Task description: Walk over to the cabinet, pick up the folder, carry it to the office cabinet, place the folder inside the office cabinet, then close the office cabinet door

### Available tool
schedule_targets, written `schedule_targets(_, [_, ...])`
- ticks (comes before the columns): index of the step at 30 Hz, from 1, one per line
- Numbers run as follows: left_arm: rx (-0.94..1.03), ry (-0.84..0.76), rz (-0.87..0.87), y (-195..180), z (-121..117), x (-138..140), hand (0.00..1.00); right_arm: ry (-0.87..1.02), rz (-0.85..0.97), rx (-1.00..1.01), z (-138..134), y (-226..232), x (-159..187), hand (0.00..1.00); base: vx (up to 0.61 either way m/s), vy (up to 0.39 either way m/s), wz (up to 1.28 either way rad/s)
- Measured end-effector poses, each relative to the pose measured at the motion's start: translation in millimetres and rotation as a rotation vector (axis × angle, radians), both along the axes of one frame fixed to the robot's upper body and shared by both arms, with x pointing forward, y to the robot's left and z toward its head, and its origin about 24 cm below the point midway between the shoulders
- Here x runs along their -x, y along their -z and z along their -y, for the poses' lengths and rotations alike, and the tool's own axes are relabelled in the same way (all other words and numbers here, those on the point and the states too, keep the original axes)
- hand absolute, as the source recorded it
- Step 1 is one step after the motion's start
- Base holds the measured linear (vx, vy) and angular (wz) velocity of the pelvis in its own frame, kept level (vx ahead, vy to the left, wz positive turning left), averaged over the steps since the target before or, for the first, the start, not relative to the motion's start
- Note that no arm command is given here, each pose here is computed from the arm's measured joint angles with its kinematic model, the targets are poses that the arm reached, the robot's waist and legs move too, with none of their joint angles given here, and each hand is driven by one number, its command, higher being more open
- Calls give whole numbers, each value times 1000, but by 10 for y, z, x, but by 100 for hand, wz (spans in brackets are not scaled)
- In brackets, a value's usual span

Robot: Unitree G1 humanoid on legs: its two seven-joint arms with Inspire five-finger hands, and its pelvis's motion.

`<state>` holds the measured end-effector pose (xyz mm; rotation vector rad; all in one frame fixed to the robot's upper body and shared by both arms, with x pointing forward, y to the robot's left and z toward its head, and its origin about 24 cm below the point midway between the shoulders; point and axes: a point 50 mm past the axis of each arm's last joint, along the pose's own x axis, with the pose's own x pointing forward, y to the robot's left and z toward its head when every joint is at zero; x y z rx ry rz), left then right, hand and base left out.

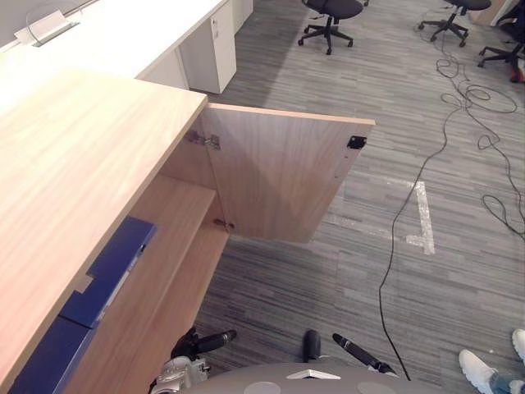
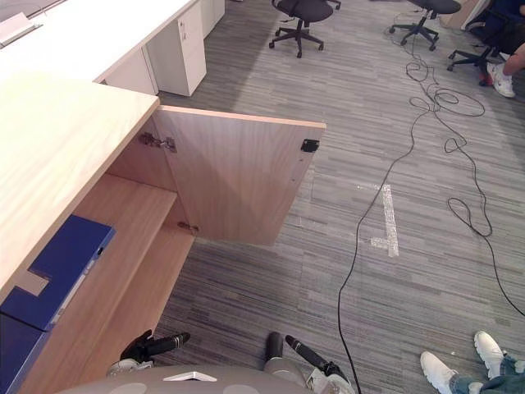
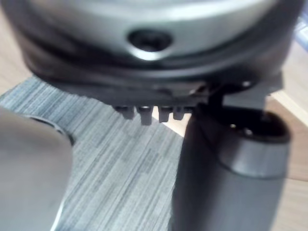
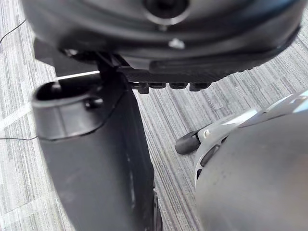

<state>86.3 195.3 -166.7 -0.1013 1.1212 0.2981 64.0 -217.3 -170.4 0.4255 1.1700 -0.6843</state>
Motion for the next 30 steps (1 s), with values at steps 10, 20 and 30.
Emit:
schedule_targets(10, [9, 69, -13, 14, 58, 46, 100, -84, 310, -118, -206, -155, -611, 100, 9, 28, -15])
schedule_targets(20, [-26, -10, -34, 3, -161, 252, 100, 118, 688, -313, -390, -526, -1346, 100, -40, 30, -3])
schedule_targets(30, [-21, -81, -65, 25, -150, 402, 100, 233, 944, -39, 409, -1130, -1805, 100, -15, -31, 9])
